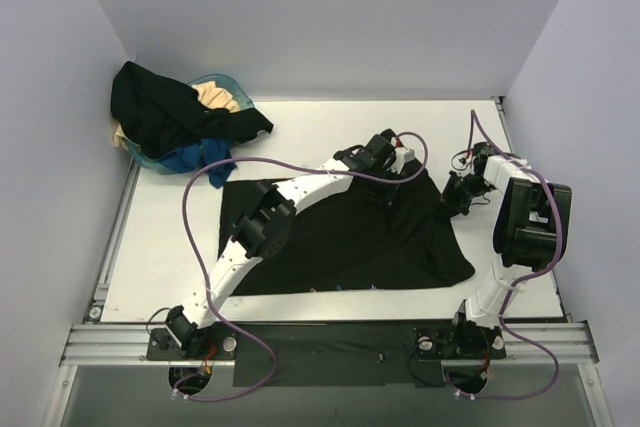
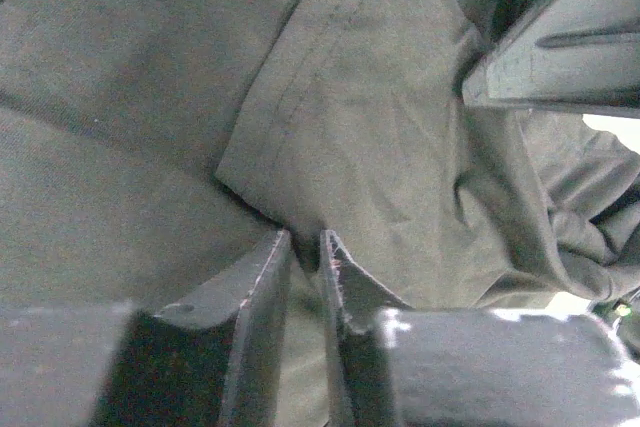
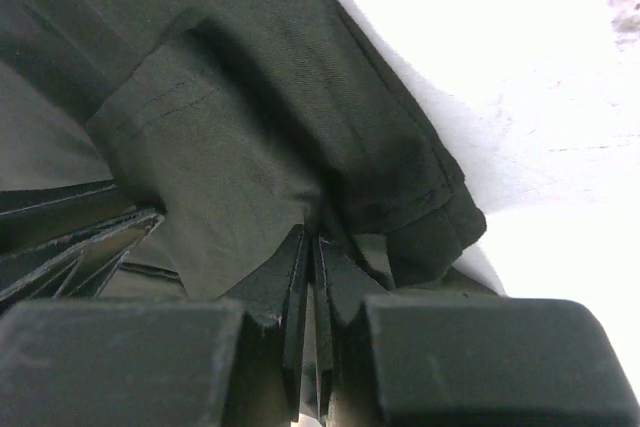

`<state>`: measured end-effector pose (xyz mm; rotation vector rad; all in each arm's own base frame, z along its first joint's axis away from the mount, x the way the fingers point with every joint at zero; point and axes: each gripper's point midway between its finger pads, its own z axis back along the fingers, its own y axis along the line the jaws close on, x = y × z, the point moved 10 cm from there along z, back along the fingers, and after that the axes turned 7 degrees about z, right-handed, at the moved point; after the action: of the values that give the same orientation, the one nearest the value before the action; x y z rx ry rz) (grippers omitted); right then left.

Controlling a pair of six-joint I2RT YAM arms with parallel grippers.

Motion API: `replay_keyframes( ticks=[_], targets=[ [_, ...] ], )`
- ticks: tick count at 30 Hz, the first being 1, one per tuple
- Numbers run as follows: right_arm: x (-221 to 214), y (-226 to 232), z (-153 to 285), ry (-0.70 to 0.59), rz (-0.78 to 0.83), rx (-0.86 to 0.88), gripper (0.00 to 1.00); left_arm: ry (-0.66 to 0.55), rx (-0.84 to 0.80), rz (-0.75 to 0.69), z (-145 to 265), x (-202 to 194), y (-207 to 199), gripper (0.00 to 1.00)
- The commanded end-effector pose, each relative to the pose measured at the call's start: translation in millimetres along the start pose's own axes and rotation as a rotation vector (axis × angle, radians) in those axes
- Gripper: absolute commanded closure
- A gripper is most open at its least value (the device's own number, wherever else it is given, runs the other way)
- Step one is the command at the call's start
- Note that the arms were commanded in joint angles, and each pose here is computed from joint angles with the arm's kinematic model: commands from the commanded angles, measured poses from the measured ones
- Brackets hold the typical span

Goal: Fold and stack the t-shirts
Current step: Fold the flattened tshirt in 1/3 of the way

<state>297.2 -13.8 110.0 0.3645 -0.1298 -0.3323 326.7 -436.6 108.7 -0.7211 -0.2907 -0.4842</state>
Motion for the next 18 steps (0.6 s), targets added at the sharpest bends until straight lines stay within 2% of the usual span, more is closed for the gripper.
replay_keyframes(
  ticks=[1,6,12,16,18],
  targets=[
    [2,10,13,-0.005,0.037,0.031,1.0,-0.045,-0.041,-0.024,-3,11,-9,0.88],
    [3,12,14,-0.004,0.048,0.033,1.0,-0.062,-0.034,-0.056,11,19,-13,0.99],
    [4,16,22,-0.018,0.091,0.007,1.0,-0.141,0.039,-0.085,46,38,-14,1.0],
    [2,28,25,-0.024,0.205,-0.01,1.0,-0.182,0.054,-0.081,76,47,-9,1.0],
    [-1,37,21,-0.005,0.265,-0.027,1.0,-0.166,0.052,-0.063,80,42,1,1.0]
  ],
)
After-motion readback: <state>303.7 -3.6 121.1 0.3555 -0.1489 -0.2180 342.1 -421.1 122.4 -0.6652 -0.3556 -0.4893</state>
